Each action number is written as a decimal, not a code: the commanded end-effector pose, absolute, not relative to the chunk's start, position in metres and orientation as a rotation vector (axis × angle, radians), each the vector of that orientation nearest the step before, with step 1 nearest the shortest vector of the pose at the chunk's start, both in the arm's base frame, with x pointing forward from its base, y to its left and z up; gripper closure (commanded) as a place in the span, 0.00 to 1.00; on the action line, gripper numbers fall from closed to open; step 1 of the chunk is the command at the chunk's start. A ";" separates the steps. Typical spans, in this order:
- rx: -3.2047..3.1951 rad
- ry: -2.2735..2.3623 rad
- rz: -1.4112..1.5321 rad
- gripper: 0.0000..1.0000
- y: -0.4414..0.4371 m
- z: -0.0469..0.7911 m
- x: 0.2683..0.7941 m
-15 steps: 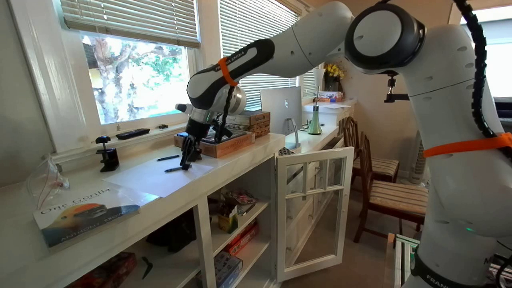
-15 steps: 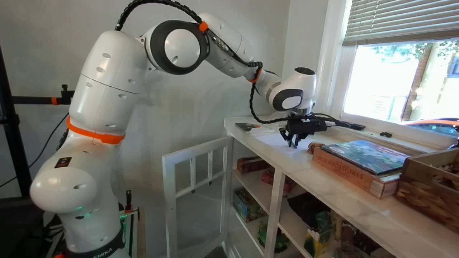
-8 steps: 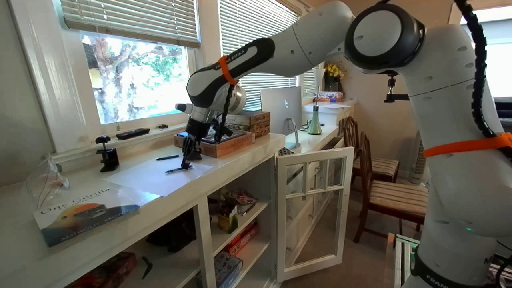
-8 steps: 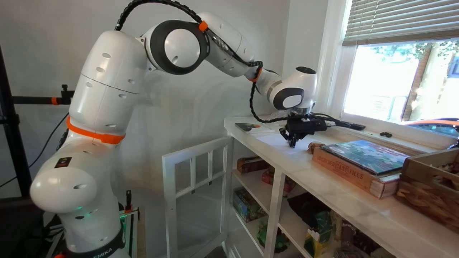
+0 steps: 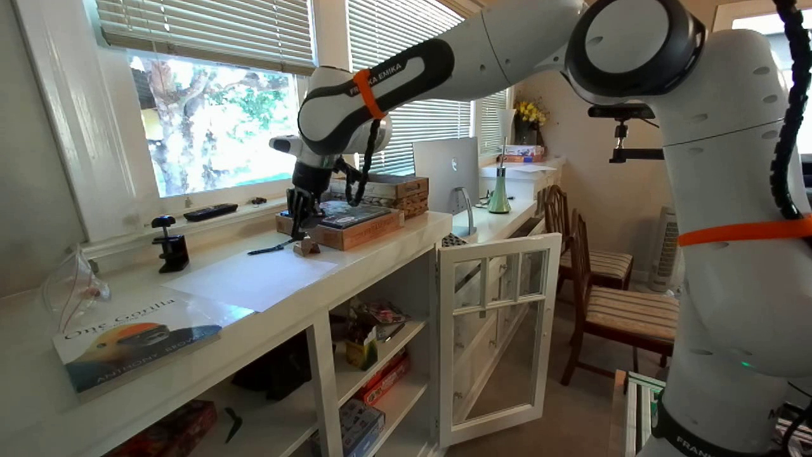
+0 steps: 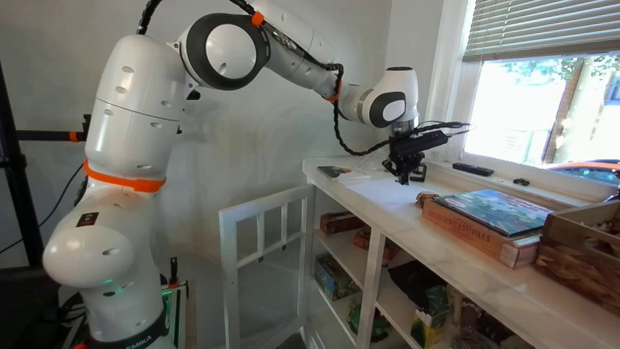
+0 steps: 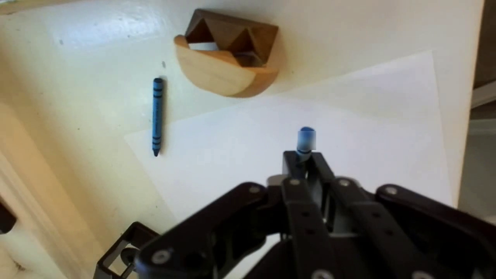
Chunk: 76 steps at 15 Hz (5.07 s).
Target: Draw some things on the paper with the crayon
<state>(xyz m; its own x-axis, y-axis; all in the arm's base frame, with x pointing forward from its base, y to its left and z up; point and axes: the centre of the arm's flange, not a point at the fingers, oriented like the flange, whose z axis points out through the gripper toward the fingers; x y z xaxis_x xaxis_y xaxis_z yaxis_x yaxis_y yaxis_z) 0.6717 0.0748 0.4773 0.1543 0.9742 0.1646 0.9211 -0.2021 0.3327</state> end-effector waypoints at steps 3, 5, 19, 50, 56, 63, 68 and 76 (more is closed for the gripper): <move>1.954 2.024 0.353 0.97 0.094 0.491 0.657; 1.851 2.061 0.299 0.97 0.101 0.488 0.654; 1.301 2.133 0.132 0.97 0.131 0.456 0.639; 1.332 2.144 0.031 0.97 0.109 0.422 0.633; 1.355 2.112 0.026 0.97 0.101 0.422 0.638; 1.341 2.092 0.039 0.97 0.112 0.424 0.649; 1.310 2.088 0.037 0.97 0.122 0.423 0.658; 1.256 2.091 0.032 0.97 0.134 0.421 0.669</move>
<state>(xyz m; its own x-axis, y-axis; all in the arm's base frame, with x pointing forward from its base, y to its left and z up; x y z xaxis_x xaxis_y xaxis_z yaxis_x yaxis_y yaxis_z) 0.6600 0.1253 0.4279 -0.2982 0.8002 -0.5203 0.7836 0.5165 0.3452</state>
